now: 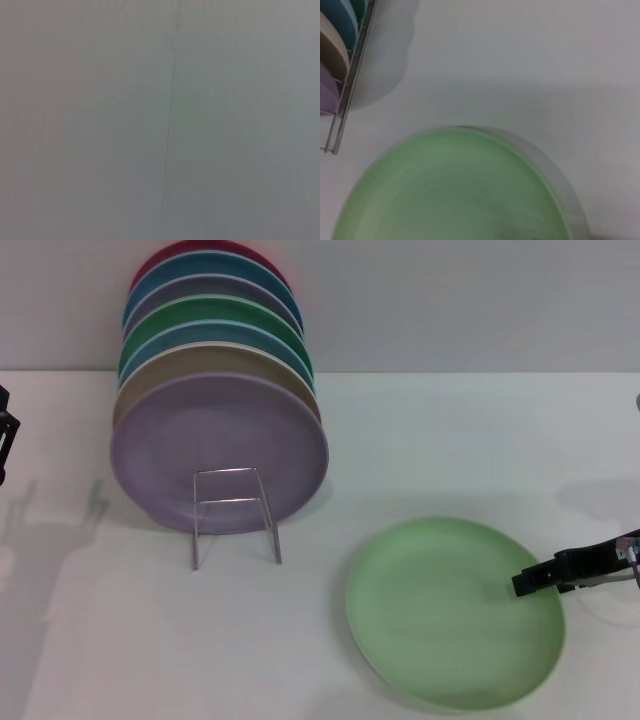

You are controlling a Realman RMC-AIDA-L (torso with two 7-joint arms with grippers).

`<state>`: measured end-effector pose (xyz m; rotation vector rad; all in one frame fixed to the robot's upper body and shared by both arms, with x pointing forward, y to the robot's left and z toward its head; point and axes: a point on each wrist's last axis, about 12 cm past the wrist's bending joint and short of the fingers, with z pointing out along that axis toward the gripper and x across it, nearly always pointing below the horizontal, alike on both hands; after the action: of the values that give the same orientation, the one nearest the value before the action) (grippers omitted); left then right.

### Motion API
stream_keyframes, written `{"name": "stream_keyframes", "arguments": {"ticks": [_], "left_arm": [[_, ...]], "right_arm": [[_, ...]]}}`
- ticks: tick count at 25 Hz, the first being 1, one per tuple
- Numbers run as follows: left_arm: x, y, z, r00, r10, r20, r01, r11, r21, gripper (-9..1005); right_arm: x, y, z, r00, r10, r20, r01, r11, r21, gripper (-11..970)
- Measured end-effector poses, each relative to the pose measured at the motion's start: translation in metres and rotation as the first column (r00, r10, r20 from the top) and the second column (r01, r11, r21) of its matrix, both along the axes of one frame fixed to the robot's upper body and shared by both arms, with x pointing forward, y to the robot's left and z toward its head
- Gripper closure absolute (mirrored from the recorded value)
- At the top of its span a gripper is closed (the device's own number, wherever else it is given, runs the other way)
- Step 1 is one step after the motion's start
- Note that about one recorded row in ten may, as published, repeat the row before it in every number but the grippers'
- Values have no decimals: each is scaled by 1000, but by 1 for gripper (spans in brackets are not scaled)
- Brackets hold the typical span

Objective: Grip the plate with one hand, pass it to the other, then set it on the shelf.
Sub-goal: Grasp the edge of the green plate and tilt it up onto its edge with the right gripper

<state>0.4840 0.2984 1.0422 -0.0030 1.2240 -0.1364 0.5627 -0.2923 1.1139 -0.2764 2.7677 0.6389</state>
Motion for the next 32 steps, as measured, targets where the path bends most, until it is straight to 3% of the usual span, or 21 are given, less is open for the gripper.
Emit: {"name": "stream_keyframes", "arguments": {"ticks": [10,15,28,32], "left_arm": [[0,1,0,1000,4,0,-4,1000,1,186],[0,2,0,1000,7,0,-7,1000,0,187],[-2,3,-1,1000,13,-3,-13,1000,-2,189],[-2,3,-1,1000,13,-3,-13,1000,-1,190]], "right_arm": [[-1,1,-4,1000,-6,-23,6,1000,8,473],[-1,1,-5,1000,-7,-29,7,1000,9,683],[0,3,-7,1000,5,-27,-5,1000,-17,697],[2,5,-6,1000,8,-23,-9,1000,-18,815]]}}
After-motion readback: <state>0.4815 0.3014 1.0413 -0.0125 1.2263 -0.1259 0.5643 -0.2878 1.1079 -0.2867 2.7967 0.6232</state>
